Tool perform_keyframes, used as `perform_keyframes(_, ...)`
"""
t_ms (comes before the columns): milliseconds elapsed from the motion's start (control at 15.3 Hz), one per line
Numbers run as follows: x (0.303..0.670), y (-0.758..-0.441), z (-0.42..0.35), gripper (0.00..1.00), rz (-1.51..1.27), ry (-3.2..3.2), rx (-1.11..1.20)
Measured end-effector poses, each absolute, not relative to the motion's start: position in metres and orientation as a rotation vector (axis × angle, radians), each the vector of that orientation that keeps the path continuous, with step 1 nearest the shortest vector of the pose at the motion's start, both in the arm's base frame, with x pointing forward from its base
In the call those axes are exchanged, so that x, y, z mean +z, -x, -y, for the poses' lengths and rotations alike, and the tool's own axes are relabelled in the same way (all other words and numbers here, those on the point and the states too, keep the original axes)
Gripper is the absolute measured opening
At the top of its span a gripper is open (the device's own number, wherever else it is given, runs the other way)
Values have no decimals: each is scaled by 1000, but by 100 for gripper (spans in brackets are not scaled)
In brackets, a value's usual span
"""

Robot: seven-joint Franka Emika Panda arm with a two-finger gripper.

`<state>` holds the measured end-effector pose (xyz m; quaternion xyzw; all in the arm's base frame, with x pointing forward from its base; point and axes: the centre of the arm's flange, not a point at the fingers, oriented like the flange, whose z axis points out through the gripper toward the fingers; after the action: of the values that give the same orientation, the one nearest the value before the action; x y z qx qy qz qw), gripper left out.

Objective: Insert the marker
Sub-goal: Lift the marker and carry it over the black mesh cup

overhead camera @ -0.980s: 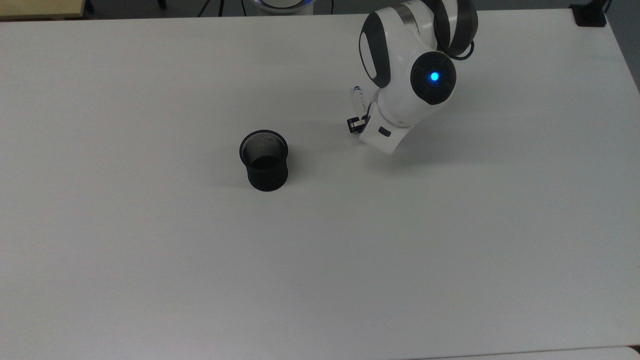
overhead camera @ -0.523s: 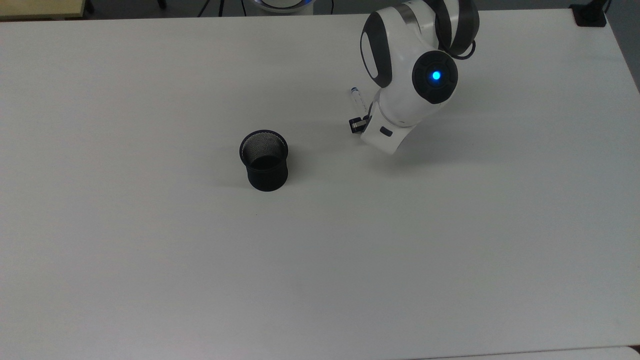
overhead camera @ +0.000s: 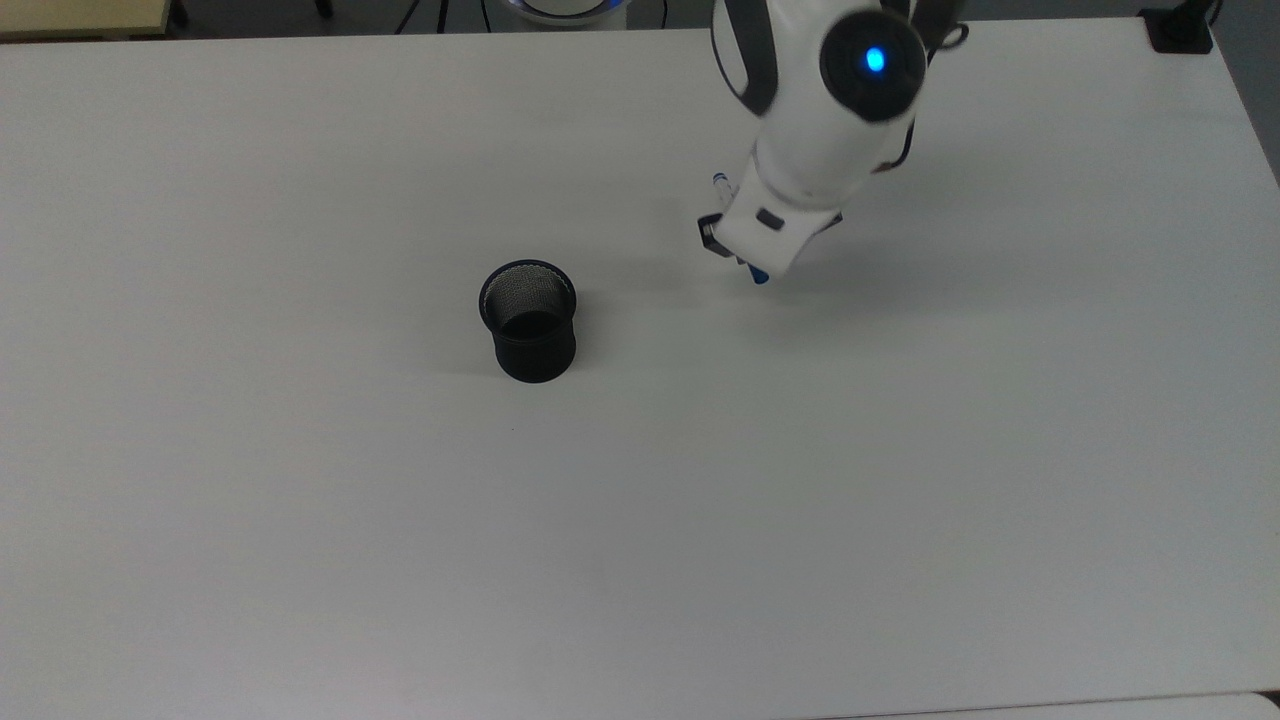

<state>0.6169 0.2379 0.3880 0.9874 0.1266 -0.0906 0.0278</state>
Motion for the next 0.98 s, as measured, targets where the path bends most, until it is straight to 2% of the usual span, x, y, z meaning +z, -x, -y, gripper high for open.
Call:
perform_keyframes(261, 474, -627, -177, 16, -252, -3115, -58)
perform_keyframes(457, 513, -637, -126, 16, -132, -3143, 142)
perform_keyframes(980, 521, -663, -53, 16, 48, -3123, 511)
